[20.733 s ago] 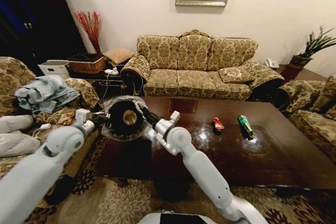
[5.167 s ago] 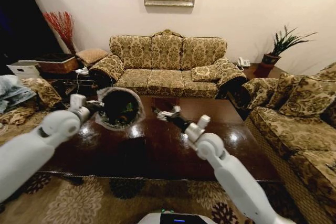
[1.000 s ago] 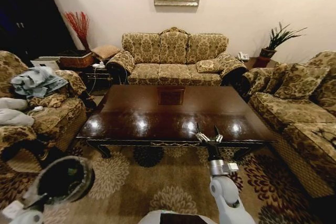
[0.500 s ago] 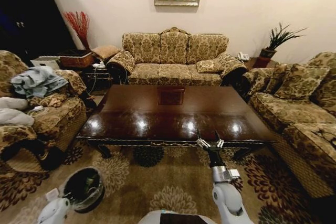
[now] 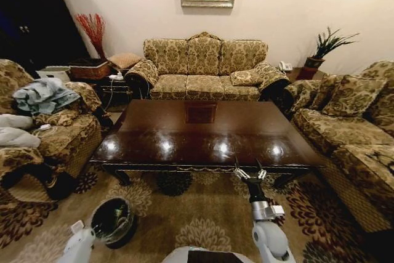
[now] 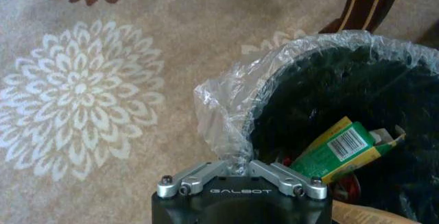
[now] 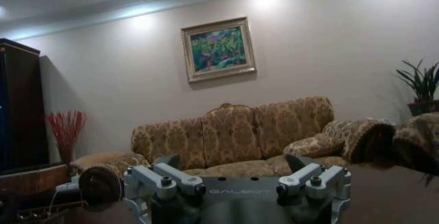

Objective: Move to the front of the table and place the trash on the table into the trash bin.

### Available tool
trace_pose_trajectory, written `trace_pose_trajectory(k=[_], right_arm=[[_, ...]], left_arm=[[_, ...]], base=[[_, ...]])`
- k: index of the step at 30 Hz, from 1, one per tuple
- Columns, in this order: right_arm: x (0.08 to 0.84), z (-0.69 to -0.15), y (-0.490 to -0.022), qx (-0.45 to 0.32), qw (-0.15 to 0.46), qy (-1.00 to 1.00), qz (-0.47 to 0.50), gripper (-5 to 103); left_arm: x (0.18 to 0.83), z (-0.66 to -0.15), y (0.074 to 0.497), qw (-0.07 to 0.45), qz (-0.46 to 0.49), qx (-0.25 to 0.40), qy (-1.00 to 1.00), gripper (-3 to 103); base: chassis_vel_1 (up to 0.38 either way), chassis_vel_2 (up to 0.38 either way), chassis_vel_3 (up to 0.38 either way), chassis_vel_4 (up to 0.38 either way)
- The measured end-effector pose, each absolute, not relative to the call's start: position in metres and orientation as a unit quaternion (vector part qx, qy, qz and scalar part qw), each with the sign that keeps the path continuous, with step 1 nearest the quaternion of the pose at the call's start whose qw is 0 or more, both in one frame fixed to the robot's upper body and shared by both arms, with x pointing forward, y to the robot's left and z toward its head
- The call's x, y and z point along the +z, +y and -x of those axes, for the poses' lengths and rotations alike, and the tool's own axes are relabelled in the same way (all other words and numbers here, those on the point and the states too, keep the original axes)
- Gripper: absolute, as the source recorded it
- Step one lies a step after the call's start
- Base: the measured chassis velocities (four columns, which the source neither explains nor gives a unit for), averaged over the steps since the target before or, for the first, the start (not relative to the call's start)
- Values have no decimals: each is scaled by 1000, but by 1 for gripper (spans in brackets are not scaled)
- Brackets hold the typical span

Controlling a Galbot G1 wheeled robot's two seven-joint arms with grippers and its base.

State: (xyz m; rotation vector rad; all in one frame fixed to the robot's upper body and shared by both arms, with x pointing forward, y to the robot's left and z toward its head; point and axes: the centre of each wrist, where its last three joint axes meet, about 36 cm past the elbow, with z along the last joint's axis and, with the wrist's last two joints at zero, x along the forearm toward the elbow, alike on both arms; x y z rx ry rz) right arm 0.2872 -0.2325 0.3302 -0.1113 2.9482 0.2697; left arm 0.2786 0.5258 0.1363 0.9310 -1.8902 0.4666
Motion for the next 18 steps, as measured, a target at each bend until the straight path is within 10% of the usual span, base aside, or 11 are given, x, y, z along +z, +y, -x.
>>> trace_pose_trajectory(k=[18], right_arm=[[340, -279, -236, 87, 92, 991, 34, 100]], left_arm=[[104, -286, 499, 490, -391, 208, -751, 0]], base=[[0, 0, 0, 0]])
